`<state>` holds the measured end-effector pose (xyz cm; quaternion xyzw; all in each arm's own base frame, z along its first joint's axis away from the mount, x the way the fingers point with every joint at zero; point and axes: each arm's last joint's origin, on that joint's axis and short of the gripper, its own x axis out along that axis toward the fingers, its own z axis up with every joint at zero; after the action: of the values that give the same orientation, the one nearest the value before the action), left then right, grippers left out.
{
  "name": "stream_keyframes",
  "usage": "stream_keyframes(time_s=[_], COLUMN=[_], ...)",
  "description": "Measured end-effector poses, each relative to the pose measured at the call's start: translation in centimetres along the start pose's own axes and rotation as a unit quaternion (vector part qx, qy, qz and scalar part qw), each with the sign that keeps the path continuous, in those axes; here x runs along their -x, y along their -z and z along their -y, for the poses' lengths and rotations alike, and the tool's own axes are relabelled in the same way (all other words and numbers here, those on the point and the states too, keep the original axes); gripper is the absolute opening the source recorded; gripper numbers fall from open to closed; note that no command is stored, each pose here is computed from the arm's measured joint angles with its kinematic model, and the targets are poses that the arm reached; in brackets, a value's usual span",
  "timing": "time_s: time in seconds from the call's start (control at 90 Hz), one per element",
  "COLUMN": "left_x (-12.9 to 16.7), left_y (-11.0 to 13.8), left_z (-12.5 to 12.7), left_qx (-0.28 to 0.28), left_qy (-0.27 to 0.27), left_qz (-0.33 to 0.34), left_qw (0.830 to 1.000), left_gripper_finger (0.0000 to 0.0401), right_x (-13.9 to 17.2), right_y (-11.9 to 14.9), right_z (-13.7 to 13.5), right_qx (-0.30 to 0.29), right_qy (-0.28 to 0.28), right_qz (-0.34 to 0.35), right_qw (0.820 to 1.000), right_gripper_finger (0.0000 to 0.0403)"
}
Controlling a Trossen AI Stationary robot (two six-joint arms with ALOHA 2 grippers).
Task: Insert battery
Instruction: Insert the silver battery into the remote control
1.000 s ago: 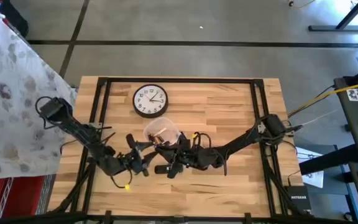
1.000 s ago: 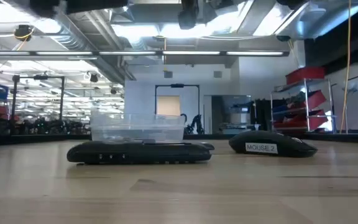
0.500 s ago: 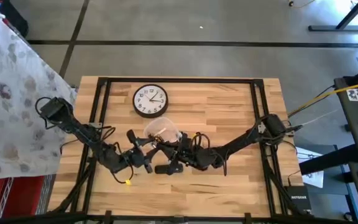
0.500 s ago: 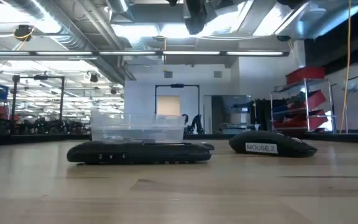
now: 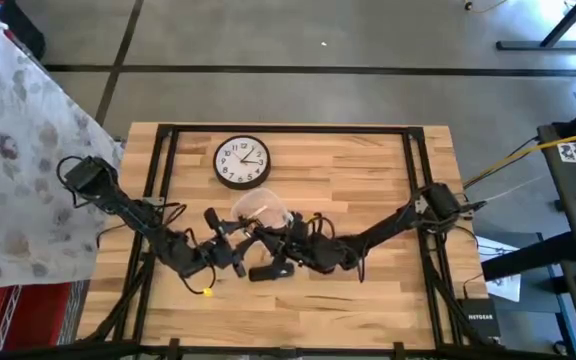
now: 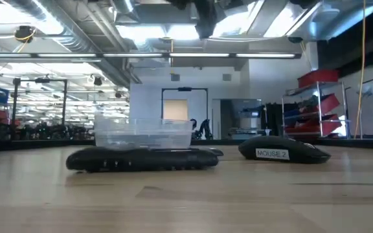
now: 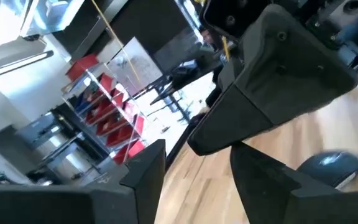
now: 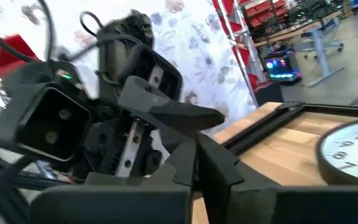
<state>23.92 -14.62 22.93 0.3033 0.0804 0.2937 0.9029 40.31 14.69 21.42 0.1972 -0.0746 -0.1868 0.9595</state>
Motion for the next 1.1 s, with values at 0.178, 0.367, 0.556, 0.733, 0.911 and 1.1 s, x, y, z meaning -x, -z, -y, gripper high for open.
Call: stream_keyframes(time_s=[0.178,0.367,0.556,0.733,0.911,1.1], left_x=[1.7,4.5,6.2,6.9,6.3,5.7], left_y=[-0.3,-0.9,-1.4,-1.2,0.9,4.1], left_z=[0.1,0.1,-0.4,-0.9,-2.0,-3.2], left_qx=[-0.027,-0.016,0.054,0.099,0.135,0.165], left_qy=[-0.016,0.004,0.04,0.098,0.158,0.185], left_qz=[-0.021,-0.009,0.013,0.031,-0.017,-0.123], left_qw=[0.999,1.0,0.998,0.99,0.978,0.961], left_gripper_finger=[0.0131,0.0115,0.0104,0.0096,0.0095,0.0095], right_x=[0.2,1.2,2.0,2.3,0.3,-1.5], right_y=[0.6,-0.5,0.7,3.8,5.7,6.4], right_z=[0.3,0.6,3.6,6.3,8.6,10.2], right_qx=[0.052,0.118,0.16,0.203,0.219,0.236], right_qy=[0.017,-0.013,0.021,0.049,0.041,0.018], right_qz=[-0.036,-0.159,-0.372,-0.474,-0.488,-0.473], right_qw=[0.998,0.98,0.914,0.855,0.844,0.849], right_gripper_finger=[0.0001,0.0004,0.0043,0.0111,0.0146,0.0144])
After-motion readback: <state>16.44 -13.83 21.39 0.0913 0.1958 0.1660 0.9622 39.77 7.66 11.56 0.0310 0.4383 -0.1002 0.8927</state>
